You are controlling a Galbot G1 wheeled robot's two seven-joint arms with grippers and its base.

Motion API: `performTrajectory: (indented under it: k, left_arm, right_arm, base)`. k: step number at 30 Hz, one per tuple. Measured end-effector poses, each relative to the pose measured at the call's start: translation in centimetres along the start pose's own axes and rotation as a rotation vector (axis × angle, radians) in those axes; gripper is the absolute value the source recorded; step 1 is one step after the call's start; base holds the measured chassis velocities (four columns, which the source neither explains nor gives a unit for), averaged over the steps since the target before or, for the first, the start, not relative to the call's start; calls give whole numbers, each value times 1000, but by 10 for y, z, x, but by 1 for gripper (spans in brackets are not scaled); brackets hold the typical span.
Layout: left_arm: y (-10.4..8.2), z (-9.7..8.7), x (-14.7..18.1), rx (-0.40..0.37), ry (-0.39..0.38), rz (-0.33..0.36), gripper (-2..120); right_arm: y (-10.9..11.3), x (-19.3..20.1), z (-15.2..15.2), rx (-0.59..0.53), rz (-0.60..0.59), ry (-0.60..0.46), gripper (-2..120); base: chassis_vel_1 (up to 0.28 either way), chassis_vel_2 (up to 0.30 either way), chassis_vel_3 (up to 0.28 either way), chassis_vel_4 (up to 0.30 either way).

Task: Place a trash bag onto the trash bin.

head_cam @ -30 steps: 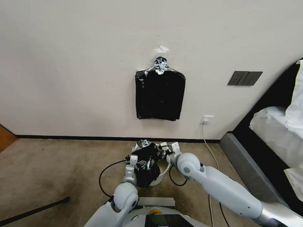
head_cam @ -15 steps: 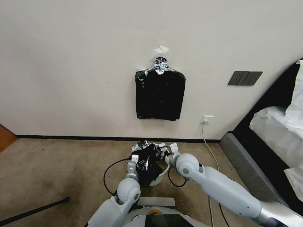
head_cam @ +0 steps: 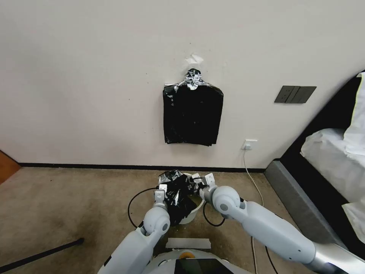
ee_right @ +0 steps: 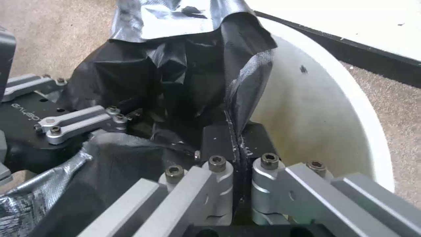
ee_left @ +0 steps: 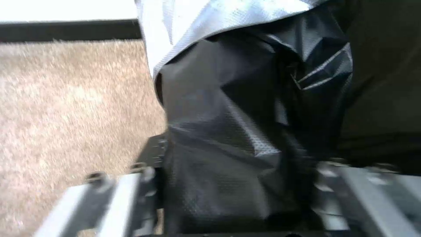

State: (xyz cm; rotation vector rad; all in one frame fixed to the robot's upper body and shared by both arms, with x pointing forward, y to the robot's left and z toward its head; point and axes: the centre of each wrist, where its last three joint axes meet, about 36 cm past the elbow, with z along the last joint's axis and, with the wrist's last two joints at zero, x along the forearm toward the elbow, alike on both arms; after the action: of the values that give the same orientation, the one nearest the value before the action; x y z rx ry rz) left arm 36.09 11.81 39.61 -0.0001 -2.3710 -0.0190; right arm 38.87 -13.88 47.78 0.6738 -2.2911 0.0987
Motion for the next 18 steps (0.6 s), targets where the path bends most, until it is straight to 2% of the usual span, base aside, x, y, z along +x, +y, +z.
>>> performTrajectory:
  k: [1, 5, 6, 9, 12, 18]
  left_arm:
    - [0, 0, 0, 0, 0, 0, 39]
    - [-3, -9, 0, 20, 40, 9, 21]
    - [-3, -9, 0, 20, 40, 9, 21]
    - [-5, -12, 1, 40, 54, 16, 10]
    - [-4, -12, 2, 58, 54, 18, 5]
    - [1, -7, 7, 85, 40, 20, 5]
  right_arm:
    - [0, 0, 0, 0, 0, 0, 0]
    - [-1, -1, 0, 1, 4, -1, 0]
    - [-1, -1, 0, 1, 4, -1, 0]
    - [0, -1, 2, 3, 10, -1, 0]
    - [0, 0, 5, 5, 18, -8, 0]
    - [0, 2, 14, 45, 50, -81, 0]
  base:
    - [0, 0, 0, 0]
    - [0, 0, 0, 0]
    - [0, 0, 0, 0]
    - [0, 0, 0, 0]
    - [0, 0, 0, 0]
    - [0, 0, 0, 0]
